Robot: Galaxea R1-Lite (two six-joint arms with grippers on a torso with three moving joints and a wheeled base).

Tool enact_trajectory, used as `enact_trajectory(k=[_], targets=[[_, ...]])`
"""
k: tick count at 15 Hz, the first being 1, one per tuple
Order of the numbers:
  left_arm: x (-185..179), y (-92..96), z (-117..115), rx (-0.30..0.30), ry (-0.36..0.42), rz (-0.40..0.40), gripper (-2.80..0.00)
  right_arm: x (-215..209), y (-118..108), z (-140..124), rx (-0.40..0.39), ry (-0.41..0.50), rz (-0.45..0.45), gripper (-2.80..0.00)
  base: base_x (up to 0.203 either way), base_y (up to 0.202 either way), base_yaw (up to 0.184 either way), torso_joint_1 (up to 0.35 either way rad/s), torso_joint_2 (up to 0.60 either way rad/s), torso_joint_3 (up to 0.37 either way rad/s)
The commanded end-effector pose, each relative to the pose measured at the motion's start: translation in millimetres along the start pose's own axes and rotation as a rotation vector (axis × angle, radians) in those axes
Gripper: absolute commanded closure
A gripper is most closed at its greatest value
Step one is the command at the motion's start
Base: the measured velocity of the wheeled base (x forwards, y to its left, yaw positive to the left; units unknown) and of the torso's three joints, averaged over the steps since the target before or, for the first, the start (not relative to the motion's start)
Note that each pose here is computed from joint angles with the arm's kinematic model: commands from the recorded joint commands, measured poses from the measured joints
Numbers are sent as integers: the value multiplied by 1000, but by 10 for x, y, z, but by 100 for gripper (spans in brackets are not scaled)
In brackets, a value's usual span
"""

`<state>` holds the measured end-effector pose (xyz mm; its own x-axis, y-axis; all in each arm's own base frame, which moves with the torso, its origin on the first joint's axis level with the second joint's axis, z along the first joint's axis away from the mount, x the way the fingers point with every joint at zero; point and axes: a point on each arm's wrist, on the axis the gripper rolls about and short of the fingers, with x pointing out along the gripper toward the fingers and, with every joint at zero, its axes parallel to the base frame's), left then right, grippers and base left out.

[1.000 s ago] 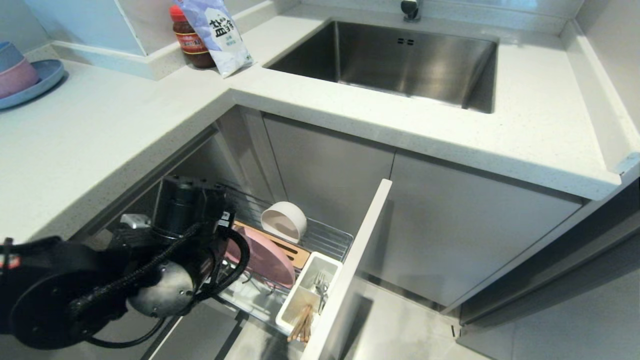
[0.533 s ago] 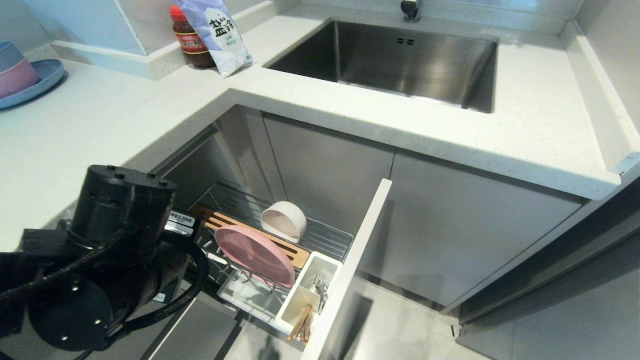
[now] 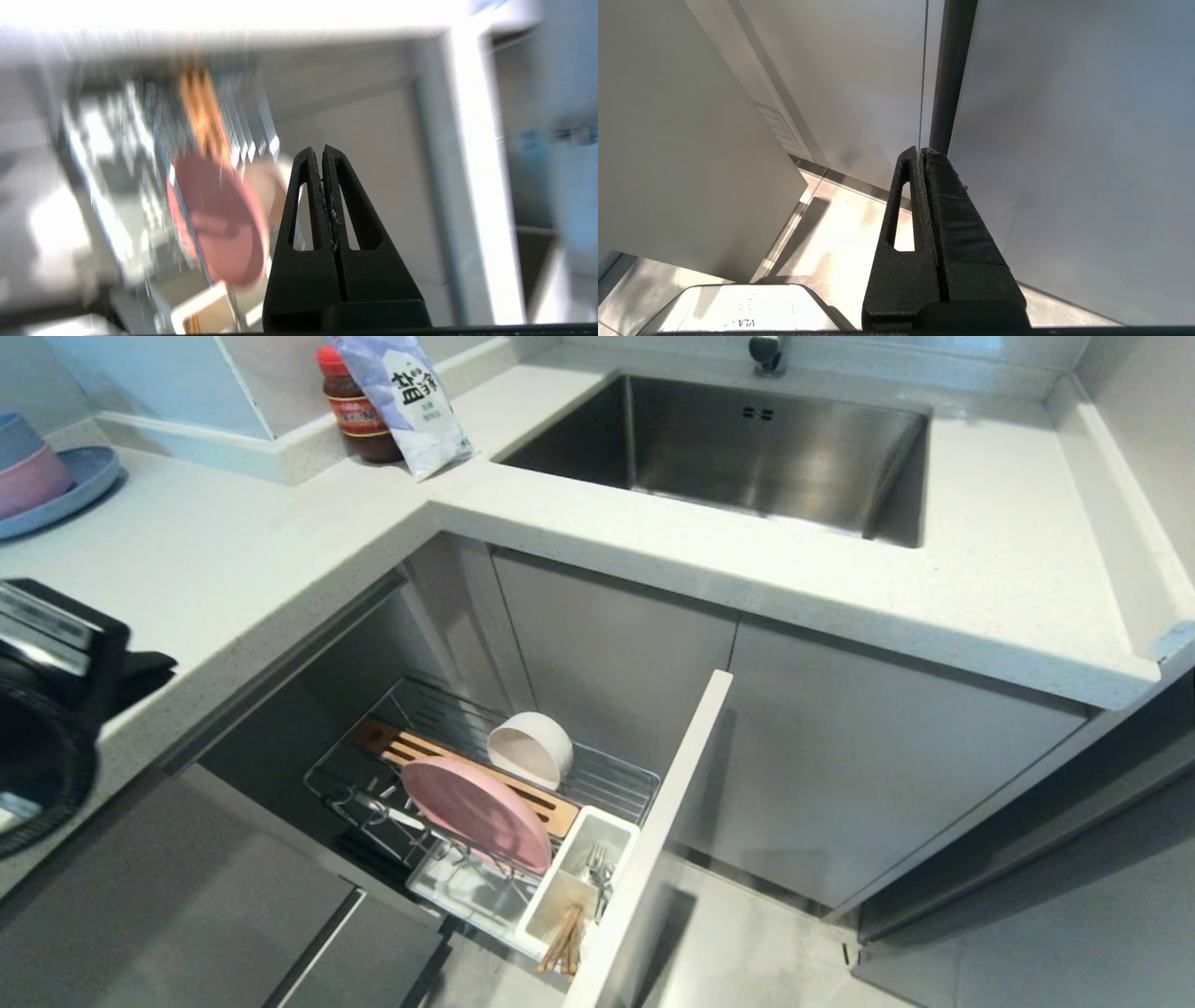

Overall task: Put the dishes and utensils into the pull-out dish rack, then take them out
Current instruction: Take the plate out of the cupboard

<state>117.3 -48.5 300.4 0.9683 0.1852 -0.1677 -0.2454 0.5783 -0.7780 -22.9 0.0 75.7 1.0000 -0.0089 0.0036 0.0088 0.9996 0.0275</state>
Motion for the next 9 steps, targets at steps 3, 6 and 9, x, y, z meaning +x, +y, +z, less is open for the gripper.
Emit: enact_trajectory(k=[3, 6, 9], targets=[[-846, 195, 717, 132, -238, -203, 0, -1, 0, -4, 0, -1, 0, 0, 0, 0, 0, 0, 0, 0], [-1360, 405, 693, 246, -312, -330, 0, -1, 0, -4, 0, -1, 0, 0, 0, 0, 0, 0, 0, 0], [-1703, 684, 499, 431, -325, -413, 0, -1, 0, -4, 0, -1, 0, 0, 0, 0, 0, 0, 0, 0]])
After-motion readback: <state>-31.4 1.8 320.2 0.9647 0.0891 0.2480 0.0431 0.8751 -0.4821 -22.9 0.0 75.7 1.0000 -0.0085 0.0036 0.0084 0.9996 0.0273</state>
